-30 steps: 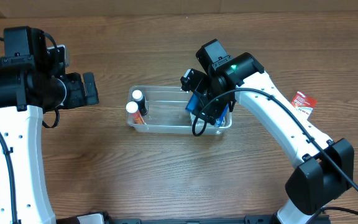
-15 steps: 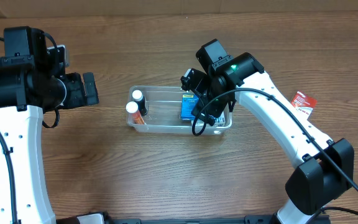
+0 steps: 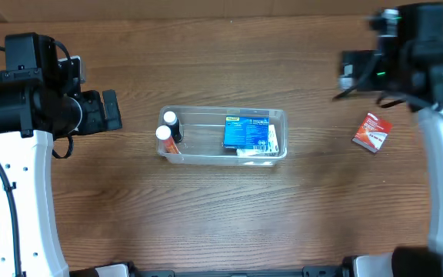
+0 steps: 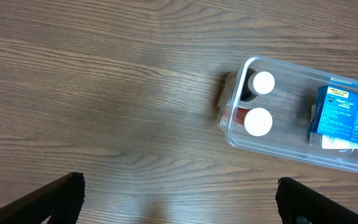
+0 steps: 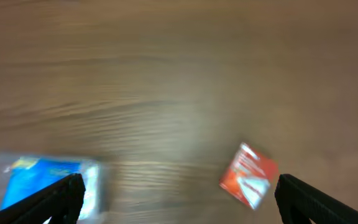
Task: Pack container
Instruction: 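Place the blue box into the container over the white box, then grasp the red-and-white packet with the right gripper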
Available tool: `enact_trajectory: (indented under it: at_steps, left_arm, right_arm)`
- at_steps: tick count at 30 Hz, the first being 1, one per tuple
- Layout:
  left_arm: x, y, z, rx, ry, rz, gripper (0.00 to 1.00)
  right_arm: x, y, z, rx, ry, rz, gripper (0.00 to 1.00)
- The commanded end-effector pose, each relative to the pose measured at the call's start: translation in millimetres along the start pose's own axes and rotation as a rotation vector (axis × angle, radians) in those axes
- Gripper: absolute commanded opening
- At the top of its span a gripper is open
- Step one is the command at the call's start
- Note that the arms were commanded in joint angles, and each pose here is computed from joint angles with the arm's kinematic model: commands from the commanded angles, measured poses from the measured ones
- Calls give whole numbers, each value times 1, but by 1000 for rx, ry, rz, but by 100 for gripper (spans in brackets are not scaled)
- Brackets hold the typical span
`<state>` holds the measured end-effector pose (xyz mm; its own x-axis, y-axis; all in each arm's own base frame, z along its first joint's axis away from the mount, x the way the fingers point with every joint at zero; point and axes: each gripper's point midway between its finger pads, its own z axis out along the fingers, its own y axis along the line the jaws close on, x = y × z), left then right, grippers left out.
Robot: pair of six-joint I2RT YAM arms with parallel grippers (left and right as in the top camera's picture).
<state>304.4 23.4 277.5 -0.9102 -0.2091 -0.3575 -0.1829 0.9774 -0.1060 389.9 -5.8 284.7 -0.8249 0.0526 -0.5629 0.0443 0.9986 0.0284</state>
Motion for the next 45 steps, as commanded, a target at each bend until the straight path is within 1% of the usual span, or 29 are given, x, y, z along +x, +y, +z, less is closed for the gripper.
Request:
enact_trajectory:
  at_steps: [1,3,8,10,18,26,33,34,36,37,38,39,40,42,45]
  left_arm:
    - [-4,2,-3,-5,-14,14,100]
    - [-4,2,-3,-5,-14,11,100]
    - [-4,2,-3,-5,-14,10,100]
    - [-4,2,-3,-5,-14,10,100]
    - [-4,2,-3,-4,-14,3,100]
    - [-4,2,-3,-4,-14,3,100]
    - [-4,2,-3,-4,-14,3,100]
    - [-4,2,-3,-4,-14,3,100]
    - [-4,2,-3,-4,-14,3,100]
    - [-4,2,-3,-4,-14,3,100]
    - [-4,2,-3,-4,-14,3,100]
    - [-4,2,-3,-4,-14,3,100]
    - [-4,2,-3,-4,-14,3,100]
    - [-4,2,-3,-4,-14,3,100]
    - [-4,2,-3,-4,-14,3,100]
  right_arm:
    - [33,-45,60,13,219,222,100]
    - [65,-78,102,54,383,338,100]
    - [112,-114,157,82,580,471,100]
    - [122,-121,167,86,614,491,100]
    - [137,-125,188,84,649,494,100]
    - [169,-121,210,83,675,496,100]
    - [178,-120,215,82,682,497,100]
    - [179,-120,215,82,685,498,99]
    - [179,-120,215,82,685,498,91]
    - [178,-119,215,79,685,499,88]
    - [178,-119,215,75,685,500,84]
    - [178,-119,214,75,685,500,77]
    - [179,-119,214,75,688,500,73]
    - [179,-118,214,75,688,500,71]
    - [179,-118,213,74,690,501,63]
